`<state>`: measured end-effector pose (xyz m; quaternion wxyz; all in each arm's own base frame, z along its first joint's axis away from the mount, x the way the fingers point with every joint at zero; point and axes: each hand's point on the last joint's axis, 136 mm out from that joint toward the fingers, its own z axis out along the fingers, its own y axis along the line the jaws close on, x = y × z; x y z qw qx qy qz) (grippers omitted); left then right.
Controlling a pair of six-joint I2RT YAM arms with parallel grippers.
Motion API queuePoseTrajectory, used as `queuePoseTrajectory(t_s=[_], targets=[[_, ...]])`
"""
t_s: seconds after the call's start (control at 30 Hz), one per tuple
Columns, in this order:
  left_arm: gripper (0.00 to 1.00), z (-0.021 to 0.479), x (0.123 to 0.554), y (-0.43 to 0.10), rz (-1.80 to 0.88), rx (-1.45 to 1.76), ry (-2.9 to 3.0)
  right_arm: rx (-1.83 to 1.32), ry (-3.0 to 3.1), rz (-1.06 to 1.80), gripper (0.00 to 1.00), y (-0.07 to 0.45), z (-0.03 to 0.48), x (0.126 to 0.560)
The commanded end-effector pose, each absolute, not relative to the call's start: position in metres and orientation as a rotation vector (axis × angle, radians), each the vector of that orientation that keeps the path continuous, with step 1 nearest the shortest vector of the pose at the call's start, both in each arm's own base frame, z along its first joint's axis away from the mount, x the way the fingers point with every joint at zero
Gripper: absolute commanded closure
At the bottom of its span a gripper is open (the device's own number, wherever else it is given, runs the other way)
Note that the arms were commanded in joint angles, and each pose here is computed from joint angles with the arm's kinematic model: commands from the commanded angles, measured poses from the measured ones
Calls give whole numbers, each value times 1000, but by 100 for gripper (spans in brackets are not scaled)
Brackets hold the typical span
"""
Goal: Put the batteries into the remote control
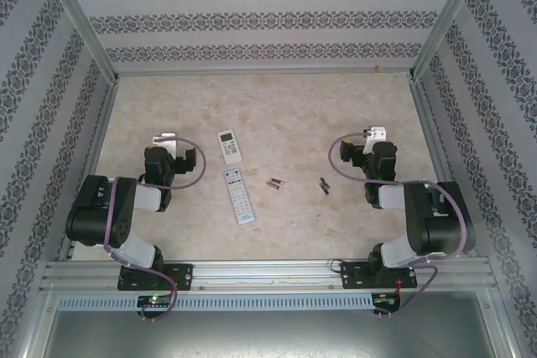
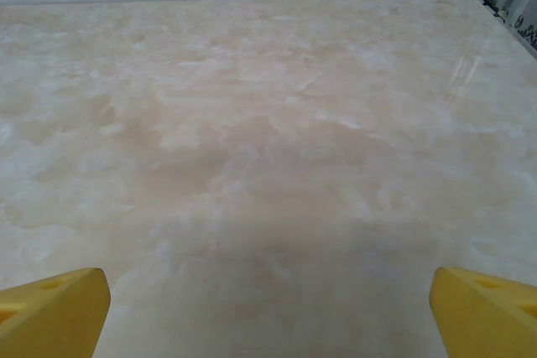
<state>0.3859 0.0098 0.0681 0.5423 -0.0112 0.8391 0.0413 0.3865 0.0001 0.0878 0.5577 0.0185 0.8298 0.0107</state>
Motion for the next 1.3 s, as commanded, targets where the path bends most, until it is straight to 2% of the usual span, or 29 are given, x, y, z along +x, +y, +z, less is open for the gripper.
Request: queuePoseTrajectory(t_s=[0.0,0.33,0.67,0.83,1.07,1.17,1.27], targets=[[0,88,400,11,83,-45,1916,-6,1892,44,2,7,105,398],[0,90,396,27,129,-133,1891,14,1891,31,2,4,106,398],[0,89,398,21,106,-95,1906,14,1899,30,2,3,106,399],[0,90,396,25,123,-122,1890,44,1911,12,2,-1,120,397],[0,111,385,27,150,-138,1835,195,1934,41,2,-10,140,376],[0,125,379,23,153,-123,1828,172,1951,74,2,3,153,366],[0,147,369,18,93,-211,1905,323,2014,184,2,11,168,352]])
